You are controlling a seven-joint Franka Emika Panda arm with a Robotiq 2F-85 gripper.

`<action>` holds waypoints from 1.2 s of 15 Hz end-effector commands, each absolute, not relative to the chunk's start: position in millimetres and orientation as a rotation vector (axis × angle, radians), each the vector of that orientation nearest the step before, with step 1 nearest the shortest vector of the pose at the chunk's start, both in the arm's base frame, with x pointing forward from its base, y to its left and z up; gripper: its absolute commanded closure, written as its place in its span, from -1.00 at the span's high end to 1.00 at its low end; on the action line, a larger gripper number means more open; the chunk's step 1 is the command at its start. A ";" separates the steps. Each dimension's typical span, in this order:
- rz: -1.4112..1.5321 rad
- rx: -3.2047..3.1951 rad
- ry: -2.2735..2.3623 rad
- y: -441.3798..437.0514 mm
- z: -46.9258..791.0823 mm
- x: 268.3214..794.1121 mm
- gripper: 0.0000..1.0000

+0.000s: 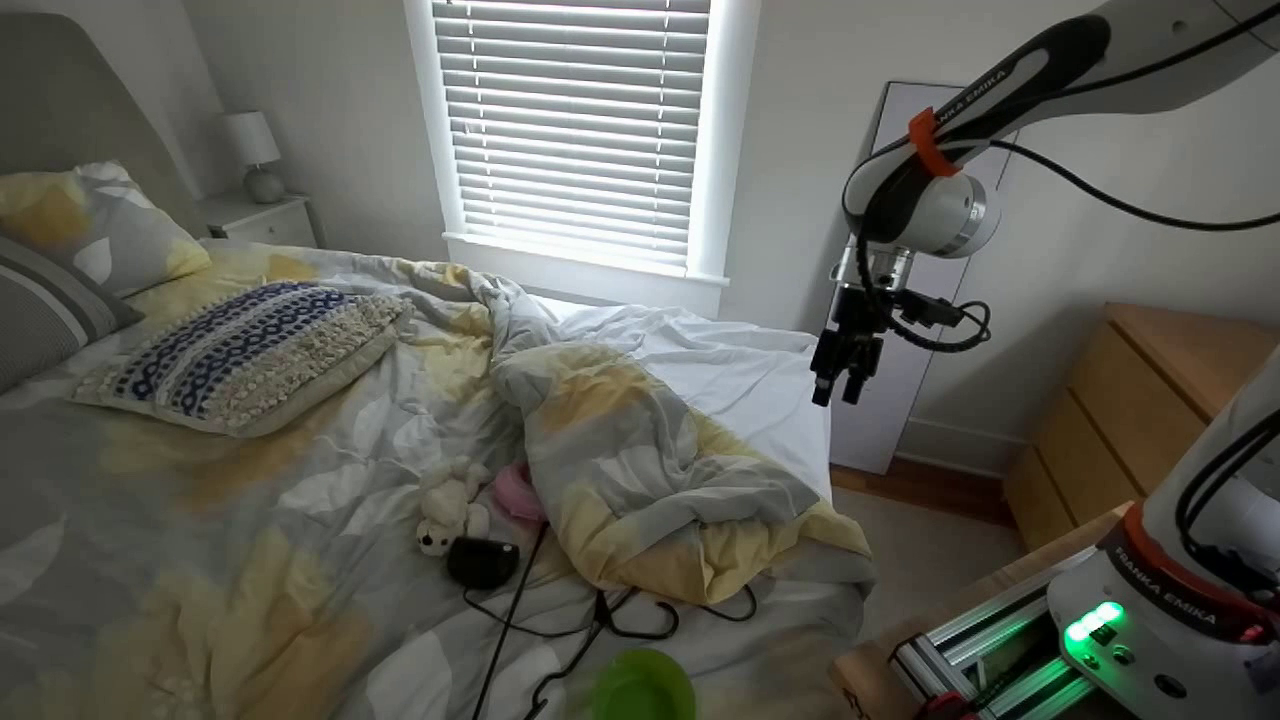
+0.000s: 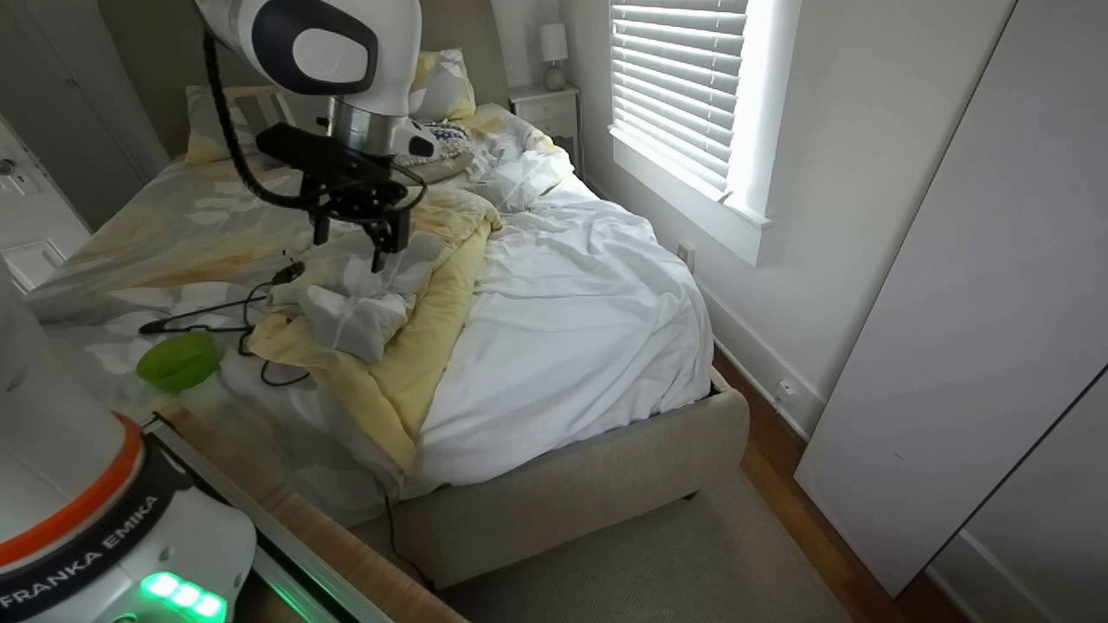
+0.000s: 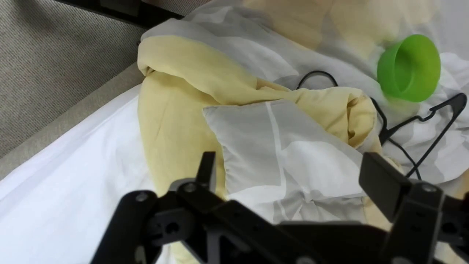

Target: Unfold the corner of the gray and yellow duvet to the left

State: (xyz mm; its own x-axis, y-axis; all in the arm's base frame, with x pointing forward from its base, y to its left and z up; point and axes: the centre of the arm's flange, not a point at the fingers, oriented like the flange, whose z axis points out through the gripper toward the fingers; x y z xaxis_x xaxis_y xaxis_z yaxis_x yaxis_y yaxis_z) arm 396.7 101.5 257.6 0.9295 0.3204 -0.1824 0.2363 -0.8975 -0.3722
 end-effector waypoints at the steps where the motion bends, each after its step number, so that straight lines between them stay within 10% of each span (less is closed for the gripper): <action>1: 0.361 -2.686 -0.418 107.0 229.6 416.6 1.00; 18: 0.458 -2.521 -0.352 96.3 88.5 461.8 1.00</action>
